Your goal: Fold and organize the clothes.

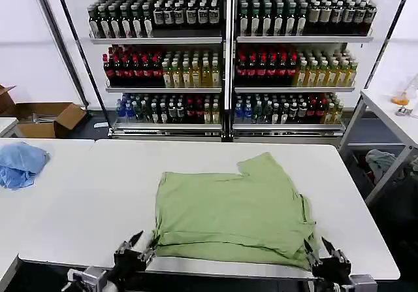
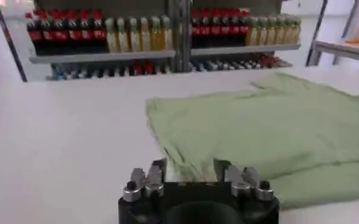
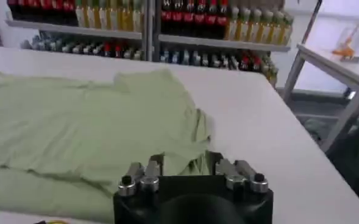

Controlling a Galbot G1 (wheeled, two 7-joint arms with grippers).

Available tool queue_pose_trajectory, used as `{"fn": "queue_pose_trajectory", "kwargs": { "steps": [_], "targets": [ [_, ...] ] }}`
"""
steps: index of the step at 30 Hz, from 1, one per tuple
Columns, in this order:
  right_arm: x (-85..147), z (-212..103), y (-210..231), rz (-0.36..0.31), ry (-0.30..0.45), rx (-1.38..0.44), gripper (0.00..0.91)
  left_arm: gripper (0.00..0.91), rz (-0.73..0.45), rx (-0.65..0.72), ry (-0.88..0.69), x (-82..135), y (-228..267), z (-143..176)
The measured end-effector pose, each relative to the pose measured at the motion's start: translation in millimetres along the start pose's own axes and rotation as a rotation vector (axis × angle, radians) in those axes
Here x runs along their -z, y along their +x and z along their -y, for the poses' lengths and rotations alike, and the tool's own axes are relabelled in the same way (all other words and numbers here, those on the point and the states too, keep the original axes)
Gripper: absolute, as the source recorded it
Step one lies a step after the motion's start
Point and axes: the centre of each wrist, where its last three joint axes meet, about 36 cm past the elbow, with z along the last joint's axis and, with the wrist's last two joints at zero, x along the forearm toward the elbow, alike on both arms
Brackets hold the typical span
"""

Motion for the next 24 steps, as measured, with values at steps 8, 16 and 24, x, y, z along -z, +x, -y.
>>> {"fn": "queue_pose_trajectory", "kwargs": {
  "steps": [8,16,24],
  "targets": [
    [18.5,2.6,-61.0,0.039,-0.033,0.004,0.907,0.907,0.029,0.028,0.017,14.3,-53.4,-18.2],
    [38.3,-4.7,-130.6,0.040,-0.065,0.025,0.907,0.907,0.039,0.040,0.009,33.8,-115.7,-26.3],
    [59.3,-10.6,-198.8,0.028,-0.074,0.033,0.907,0.907,0.013,0.048,-0.003,54.0,-175.0,-27.3]
  ]
}}
